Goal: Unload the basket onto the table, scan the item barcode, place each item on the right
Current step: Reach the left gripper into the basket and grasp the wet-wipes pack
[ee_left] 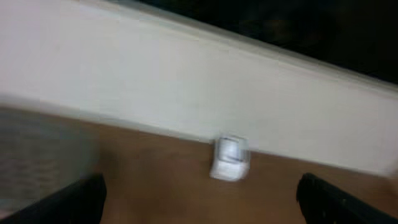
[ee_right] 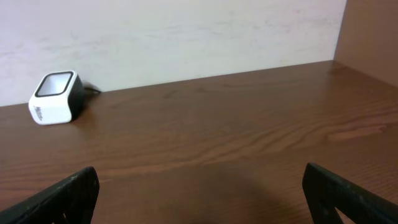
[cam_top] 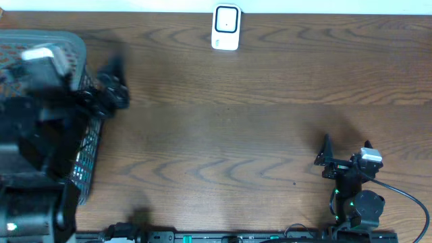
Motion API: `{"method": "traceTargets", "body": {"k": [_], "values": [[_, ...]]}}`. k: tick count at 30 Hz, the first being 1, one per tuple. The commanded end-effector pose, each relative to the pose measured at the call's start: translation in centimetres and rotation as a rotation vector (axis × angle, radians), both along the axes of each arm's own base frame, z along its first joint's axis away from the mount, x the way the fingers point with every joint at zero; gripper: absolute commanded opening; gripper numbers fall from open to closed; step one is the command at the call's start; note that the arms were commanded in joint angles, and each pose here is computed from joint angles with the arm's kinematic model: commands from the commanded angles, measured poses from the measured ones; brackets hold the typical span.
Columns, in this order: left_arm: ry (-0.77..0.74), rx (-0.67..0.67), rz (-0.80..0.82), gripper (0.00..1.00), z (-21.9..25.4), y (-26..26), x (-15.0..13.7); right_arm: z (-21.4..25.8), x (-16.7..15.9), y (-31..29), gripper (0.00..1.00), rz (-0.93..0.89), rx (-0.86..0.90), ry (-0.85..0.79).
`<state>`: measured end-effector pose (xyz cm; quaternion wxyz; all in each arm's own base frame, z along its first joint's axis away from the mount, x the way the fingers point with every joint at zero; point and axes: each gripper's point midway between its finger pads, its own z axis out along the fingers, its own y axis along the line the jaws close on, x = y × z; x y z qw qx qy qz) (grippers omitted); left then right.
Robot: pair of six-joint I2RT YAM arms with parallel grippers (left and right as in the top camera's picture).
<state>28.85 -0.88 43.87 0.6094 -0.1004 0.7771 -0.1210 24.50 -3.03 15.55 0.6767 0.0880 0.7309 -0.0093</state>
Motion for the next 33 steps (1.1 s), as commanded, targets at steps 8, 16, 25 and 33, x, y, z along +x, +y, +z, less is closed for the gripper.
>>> {"method": "traceTargets", "body": {"k": [8,16,25,33], "values": [[0.345,-0.302,0.819,0.98,-6.1,15.3,-1.9,-0.1,0.0,0.0,0.99,-0.002,-0.013,0.003],[0.714,-0.521,0.990,0.98,-15.3,19.6,-4.1,-0.1,0.0,0.0,0.99,-0.002,-0.013,0.003],[1.064,-0.585,1.021,0.98,-23.7,20.8,-4.2,-0.1,0.0,0.0,0.99,-0.002,-0.013,0.003],[1.253,-0.569,0.973,0.98,-29.9,19.7,-5.7,-0.1,0.0,0.0,0.99,-0.002,-0.013,0.003]]}}
